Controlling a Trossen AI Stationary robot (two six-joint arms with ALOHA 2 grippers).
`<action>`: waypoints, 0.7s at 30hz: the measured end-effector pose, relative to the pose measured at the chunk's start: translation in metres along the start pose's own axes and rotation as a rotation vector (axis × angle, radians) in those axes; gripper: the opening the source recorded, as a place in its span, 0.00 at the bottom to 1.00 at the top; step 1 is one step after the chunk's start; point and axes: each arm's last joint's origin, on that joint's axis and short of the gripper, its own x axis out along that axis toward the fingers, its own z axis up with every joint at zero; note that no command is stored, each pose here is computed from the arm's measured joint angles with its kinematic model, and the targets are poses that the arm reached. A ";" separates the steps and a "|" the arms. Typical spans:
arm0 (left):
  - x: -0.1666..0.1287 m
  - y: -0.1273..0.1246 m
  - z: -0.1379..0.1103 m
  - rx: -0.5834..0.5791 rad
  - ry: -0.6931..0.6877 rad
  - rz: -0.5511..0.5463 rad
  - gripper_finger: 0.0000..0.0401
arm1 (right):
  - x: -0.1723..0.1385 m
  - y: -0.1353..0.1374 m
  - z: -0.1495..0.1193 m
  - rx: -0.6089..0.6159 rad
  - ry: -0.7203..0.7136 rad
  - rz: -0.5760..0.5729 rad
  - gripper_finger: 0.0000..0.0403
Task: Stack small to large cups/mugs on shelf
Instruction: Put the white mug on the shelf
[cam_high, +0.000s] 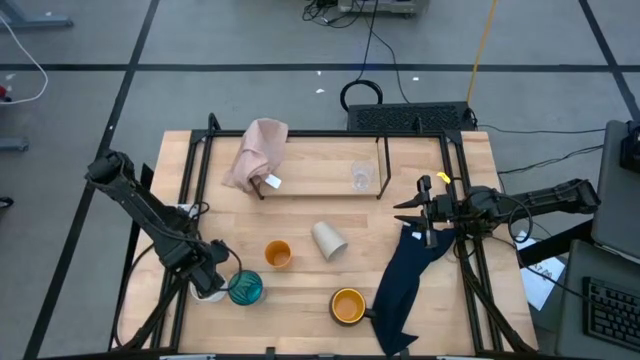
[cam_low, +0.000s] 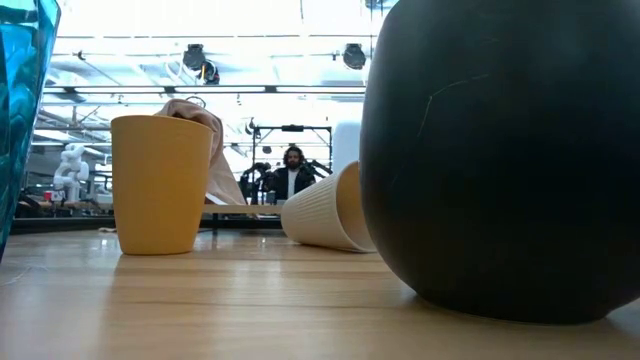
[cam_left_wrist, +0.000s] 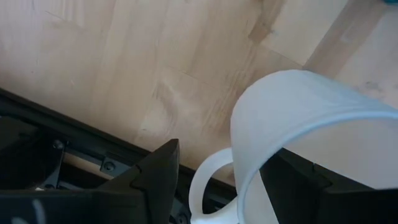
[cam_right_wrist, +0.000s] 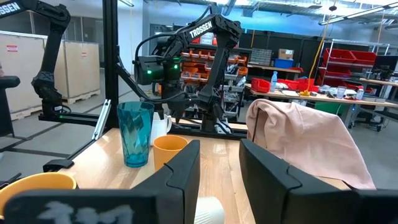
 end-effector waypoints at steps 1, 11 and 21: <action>0.000 0.000 0.000 0.003 0.000 0.000 0.53 | 0.000 0.000 0.000 0.000 0.000 0.000 0.26; 0.000 -0.001 0.000 0.004 -0.002 -0.010 0.53 | 0.000 0.000 0.000 0.000 0.000 0.000 0.26; 0.000 -0.002 0.001 0.031 -0.007 -0.022 0.37 | 0.000 0.000 0.000 0.000 -0.001 0.000 0.26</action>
